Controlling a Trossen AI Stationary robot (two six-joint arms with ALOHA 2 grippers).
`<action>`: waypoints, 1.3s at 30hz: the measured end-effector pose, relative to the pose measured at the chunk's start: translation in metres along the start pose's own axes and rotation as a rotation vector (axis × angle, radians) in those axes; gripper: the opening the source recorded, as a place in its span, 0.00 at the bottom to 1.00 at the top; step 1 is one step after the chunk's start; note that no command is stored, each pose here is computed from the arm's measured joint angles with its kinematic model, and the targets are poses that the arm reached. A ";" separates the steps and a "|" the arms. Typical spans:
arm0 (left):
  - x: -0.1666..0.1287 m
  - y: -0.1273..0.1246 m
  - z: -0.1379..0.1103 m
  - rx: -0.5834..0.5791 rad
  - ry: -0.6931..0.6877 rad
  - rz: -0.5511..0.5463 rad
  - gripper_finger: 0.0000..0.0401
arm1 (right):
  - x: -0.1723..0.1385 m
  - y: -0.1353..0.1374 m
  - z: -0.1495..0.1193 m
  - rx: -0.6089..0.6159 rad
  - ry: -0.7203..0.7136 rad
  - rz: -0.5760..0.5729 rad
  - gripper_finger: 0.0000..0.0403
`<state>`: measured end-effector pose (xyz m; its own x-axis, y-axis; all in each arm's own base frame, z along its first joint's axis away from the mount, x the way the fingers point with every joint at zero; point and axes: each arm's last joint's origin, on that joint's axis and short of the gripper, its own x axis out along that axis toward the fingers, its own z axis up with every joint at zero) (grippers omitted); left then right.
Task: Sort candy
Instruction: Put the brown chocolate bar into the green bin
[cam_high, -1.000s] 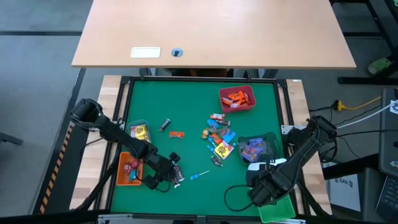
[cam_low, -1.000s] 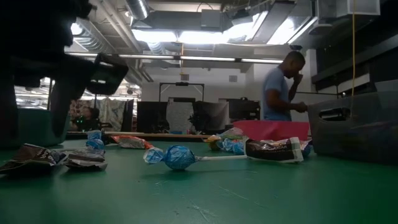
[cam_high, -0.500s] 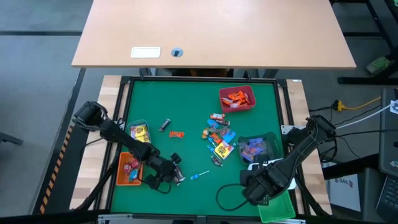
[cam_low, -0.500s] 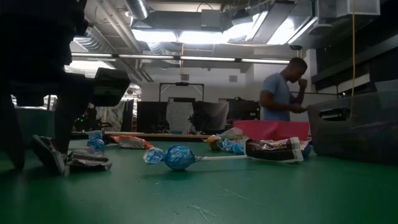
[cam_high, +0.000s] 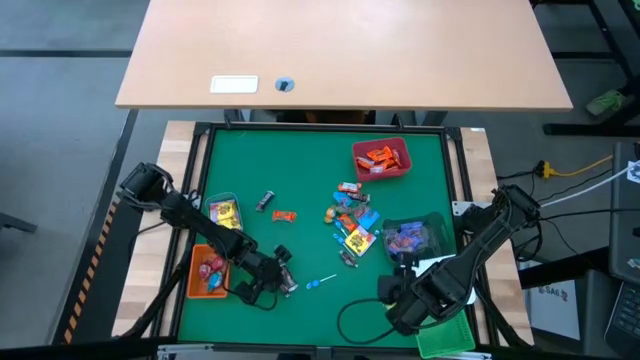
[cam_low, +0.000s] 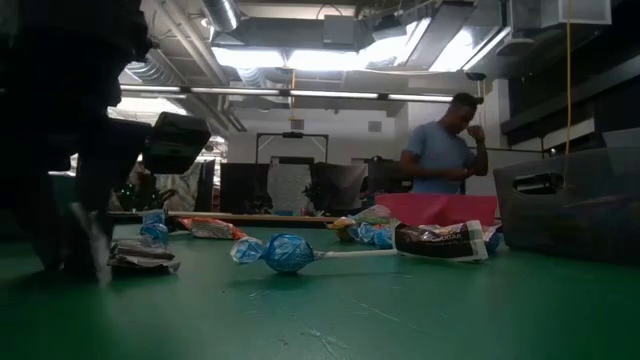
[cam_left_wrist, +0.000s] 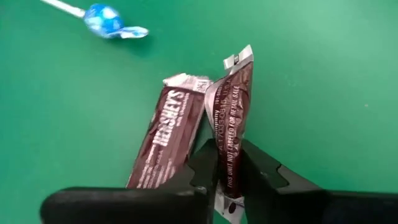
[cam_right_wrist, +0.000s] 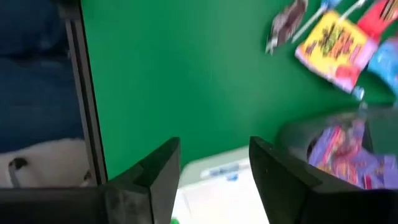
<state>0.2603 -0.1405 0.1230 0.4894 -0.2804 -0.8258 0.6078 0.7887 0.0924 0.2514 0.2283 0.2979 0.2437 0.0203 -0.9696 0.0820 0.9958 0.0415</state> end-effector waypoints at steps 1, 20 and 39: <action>-0.001 0.000 0.000 -0.018 -0.002 0.007 0.10 | 0.000 0.001 0.001 -0.011 -0.023 -0.002 0.47; -0.026 0.024 0.031 -0.127 -0.309 0.262 0.08 | 0.004 -0.042 0.075 -0.014 -0.391 -0.068 0.47; -0.051 0.083 0.045 -0.170 -0.599 0.602 0.08 | 0.003 -0.066 0.105 -0.198 -0.479 -0.041 0.47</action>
<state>0.3138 -0.0856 0.1980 0.9739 0.0078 -0.2268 0.0612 0.9533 0.2958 0.3483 0.1528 0.3177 0.6628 -0.0165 -0.7486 -0.0721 0.9937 -0.0858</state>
